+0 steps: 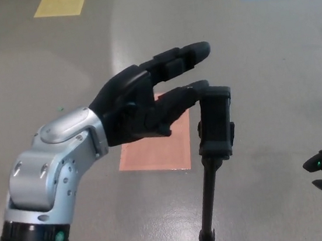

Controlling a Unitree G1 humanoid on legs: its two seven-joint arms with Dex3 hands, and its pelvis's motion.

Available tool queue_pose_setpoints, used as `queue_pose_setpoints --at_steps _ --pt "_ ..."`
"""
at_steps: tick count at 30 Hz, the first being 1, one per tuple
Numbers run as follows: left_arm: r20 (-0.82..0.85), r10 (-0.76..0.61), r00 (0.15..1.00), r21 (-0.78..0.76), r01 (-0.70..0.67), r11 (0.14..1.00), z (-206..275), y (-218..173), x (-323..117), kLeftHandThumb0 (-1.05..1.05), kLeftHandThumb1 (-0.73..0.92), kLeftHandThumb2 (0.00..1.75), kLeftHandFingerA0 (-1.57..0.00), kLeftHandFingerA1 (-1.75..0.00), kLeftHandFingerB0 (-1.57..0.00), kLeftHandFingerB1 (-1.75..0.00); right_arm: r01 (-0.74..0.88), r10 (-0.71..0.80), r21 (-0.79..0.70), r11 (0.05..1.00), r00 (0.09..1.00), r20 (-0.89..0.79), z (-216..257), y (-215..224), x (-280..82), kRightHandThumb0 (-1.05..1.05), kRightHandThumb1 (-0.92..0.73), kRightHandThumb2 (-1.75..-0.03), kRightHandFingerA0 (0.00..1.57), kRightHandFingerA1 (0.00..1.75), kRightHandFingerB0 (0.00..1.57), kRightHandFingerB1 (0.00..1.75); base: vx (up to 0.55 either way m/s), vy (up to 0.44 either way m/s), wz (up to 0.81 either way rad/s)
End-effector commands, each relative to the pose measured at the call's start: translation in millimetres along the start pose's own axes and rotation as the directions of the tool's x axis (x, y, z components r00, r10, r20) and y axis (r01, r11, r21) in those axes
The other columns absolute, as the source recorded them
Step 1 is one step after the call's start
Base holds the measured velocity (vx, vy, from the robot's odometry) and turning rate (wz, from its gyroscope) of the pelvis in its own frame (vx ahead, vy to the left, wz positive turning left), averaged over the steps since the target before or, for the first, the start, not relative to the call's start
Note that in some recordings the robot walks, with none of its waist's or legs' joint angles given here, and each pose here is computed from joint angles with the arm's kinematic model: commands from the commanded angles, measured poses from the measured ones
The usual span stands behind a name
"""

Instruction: The robot uses its left hand to grab the top of a phone stand kept on the floor and rotates it anti-clockwise

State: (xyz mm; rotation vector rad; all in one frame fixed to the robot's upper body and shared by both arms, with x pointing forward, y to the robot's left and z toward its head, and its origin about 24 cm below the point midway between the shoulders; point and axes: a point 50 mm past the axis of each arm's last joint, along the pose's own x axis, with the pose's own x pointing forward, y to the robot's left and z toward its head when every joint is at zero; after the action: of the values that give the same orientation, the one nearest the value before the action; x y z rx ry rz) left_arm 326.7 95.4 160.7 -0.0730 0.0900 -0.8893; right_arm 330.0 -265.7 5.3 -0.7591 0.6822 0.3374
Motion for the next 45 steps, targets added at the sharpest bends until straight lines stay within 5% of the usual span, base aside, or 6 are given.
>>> queue_pose_setpoints --at_steps 1,20,31,32,34,45 --pt "0.035 0.083 0.996 0.028 -0.084 0.996 -4 25 -16 -0.9 0.52 0.88 0.0 0.0 0.0 -0.01 0.003 -0.003 -0.001 1.0 0.999 -0.034 -5 -4 -2 -0.41 -0.83 -0.65 0.28 0.36 0.21 0.29 0.0 0.0 0.0" --pt "-0.006 0.323 0.946 -0.095 -0.322 0.942 -53 89 -68 -0.78 0.59 0.57 0.0 -0.05 0.0 -0.05 -0.01 0.009 -0.003 1.0 0.999 -0.054 -11 2 -1 -0.4 -0.83 -0.65 0.32 0.37 0.21 0.29 0.0 0.0 0.0" --pt "-0.257 0.702 0.665 0.302 -0.634 0.712 -164 87 -148 -0.49 0.57 0.59 -0.09 -0.28 -0.14 -0.27 -0.058 0.06 0.022 0.998 0.993 -0.1 -39 31 0 -0.4 -0.82 -0.65 0.32 0.37 0.21 0.29 0.0 0.0 0.0" --pt "-0.27 0.711 0.65 0.283 -0.652 0.703 -173 83 -155 -0.29 0.45 0.96 -0.02 -0.49 0.0 -0.46 -0.065 0.067 0.023 0.998 0.992 -0.107 -44 36 0 -0.46 -0.73 -0.79 0.28 0.42 0.18 0.36 0.0 0.0 0.0" --pt "-0.314 0.737 0.598 0.255 -0.695 0.672 -192 77 -175 -0.3 0.45 0.96 -0.02 -0.49 0.0 -0.46 -0.079 0.081 0.025 0.997 0.989 -0.125 -53 48 0 -0.47 -0.72 -0.79 0.29 0.42 0.18 0.37 0.0 0.0 0.0" --pt "-0.471 0.781 0.411 0.584 -0.518 0.625 -217 81 -217 -0.54 0.5 0.72 -0.26 -0.41 -0.18 -0.37 -0.103 0.119 0.103 0.989 0.98 -0.161 -88 80 -9 -0.45 -0.73 -0.78 0.28 0.42 0.18 0.36 0.0 0.0 0.0"
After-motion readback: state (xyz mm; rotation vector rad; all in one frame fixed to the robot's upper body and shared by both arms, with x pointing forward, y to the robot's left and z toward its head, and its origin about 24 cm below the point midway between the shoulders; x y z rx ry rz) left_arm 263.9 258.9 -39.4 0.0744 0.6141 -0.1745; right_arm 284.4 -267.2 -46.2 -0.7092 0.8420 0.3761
